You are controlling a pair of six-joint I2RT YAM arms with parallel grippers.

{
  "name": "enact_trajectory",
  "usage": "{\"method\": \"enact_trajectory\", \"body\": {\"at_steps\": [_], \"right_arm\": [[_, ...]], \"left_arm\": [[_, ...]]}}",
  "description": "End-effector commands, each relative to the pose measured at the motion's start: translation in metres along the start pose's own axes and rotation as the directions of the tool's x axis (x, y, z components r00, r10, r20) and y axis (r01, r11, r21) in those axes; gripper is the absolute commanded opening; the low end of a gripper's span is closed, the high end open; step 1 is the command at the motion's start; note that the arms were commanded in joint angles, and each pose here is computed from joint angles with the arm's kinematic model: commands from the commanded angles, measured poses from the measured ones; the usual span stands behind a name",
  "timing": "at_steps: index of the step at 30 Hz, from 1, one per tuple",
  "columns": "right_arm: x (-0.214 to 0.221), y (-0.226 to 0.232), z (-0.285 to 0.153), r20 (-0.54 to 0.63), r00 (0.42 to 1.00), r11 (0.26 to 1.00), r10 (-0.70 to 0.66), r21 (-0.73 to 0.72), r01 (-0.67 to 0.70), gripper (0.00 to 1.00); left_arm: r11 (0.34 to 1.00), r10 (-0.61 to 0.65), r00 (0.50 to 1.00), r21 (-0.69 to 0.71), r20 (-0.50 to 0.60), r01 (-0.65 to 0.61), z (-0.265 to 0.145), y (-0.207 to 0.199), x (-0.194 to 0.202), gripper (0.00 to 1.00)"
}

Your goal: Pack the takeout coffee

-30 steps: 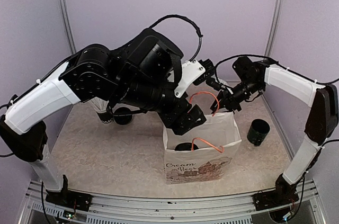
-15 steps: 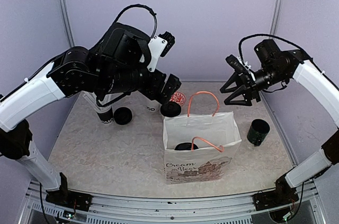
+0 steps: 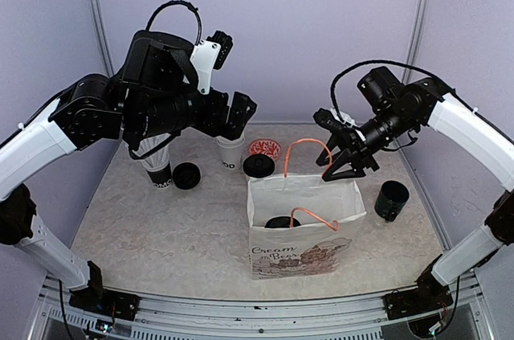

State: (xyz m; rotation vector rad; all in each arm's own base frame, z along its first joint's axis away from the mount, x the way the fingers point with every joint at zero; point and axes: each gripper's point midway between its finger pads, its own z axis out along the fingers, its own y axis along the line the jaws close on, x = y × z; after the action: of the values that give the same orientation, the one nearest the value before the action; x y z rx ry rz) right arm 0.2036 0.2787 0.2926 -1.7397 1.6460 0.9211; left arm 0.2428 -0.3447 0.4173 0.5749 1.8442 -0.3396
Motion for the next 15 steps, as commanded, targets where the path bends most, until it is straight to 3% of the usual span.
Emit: {"method": "enact_trajectory", "body": {"at_steps": [1, 7, 15], "right_arm": [[0.01, -0.011, 0.011, -0.049, 0.998, 0.999, 0.033, 0.005, -0.032, 0.41], [-0.003, -0.024, 0.006, -0.023, 1.0, 0.998, 0.011, 0.061, -0.01, 0.04], [-0.024, -0.027, -0.01, 0.027, 0.999, 0.99, -0.037, 0.138, 0.033, 0.0]], "left_arm": [[0.999, -0.034, 0.999, -0.025, 0.024, 0.035, -0.001, 0.009, -0.004, 0.99], [0.999, -0.022, 1.0, -0.032, 0.009, 0.023, 0.008, 0.012, 0.002, 0.99], [0.999, -0.008, 1.0, -0.033, 0.01, 0.008, 0.016, 0.016, 0.002, 0.99]]}}
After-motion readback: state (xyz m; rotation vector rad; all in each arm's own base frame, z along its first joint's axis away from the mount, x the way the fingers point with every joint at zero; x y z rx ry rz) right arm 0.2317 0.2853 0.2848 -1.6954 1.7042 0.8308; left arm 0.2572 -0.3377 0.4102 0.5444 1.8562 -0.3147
